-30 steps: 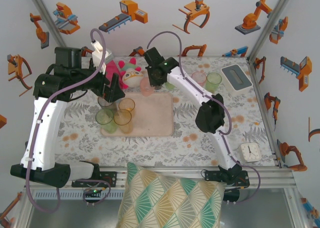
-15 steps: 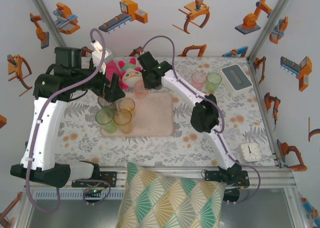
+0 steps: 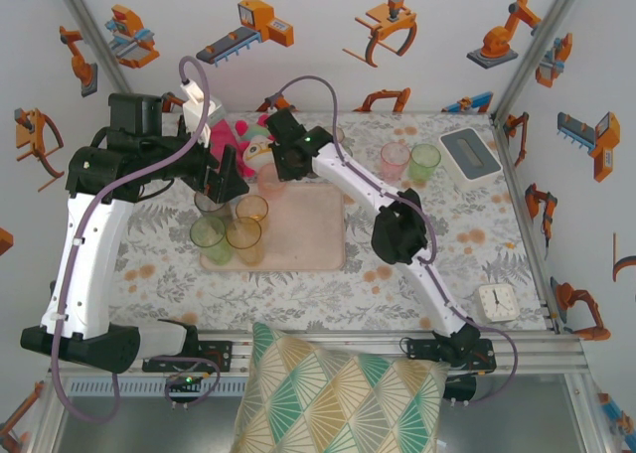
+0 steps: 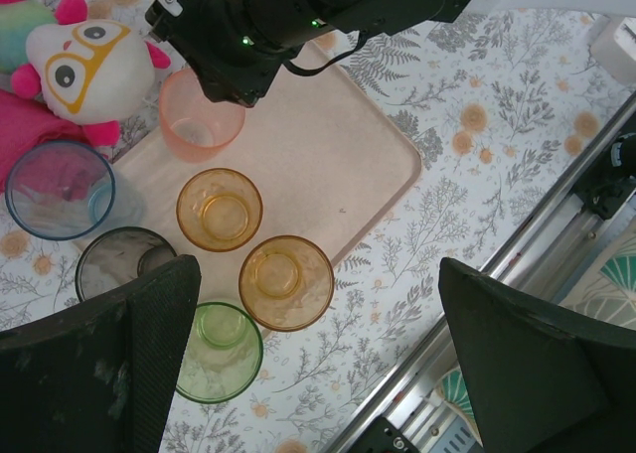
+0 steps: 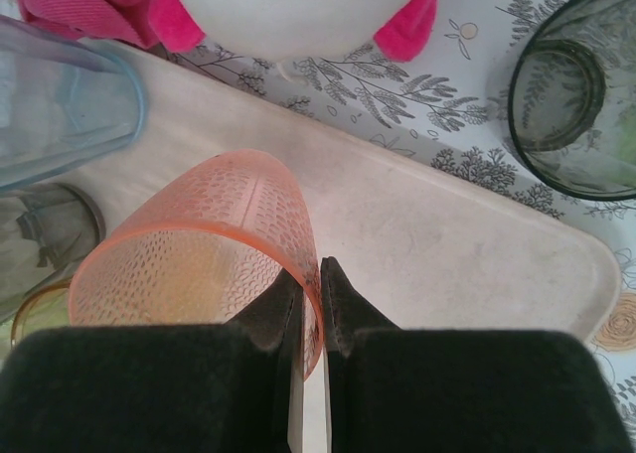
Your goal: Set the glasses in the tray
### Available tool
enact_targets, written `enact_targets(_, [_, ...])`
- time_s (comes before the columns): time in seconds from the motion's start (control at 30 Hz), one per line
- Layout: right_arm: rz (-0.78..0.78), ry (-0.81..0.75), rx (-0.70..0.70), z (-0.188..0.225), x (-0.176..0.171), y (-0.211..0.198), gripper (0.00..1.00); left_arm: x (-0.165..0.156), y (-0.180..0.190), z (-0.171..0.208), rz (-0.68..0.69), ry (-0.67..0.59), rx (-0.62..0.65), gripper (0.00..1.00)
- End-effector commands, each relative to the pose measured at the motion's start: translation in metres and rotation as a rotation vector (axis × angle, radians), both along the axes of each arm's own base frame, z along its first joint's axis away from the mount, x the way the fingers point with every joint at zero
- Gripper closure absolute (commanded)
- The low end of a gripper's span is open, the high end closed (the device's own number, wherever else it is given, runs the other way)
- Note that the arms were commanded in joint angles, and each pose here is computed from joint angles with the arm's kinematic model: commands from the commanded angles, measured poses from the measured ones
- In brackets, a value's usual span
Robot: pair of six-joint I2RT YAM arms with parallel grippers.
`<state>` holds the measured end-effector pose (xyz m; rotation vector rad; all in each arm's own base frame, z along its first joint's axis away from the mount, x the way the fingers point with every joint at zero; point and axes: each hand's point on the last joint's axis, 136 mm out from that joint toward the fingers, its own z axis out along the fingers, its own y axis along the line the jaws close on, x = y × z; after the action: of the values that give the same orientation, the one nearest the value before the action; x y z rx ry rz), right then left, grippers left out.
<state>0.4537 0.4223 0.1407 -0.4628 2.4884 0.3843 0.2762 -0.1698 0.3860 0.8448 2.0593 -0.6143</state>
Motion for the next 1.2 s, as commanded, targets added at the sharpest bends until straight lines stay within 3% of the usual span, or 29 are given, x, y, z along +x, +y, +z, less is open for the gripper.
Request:
enact_targets(0.0, [0.004,-0.019,0.044,0.009,0.001,0.013,0.93,-0.007,-0.004,0.017,-0.019,-0.033,-0.041,0.03])
enact_targets(1.17, [0.045,0.013,0.054,-0.012,-0.008,0.033,0.88,-0.007,-0.004,0.016,-0.018,-0.031,-0.045,0.03])
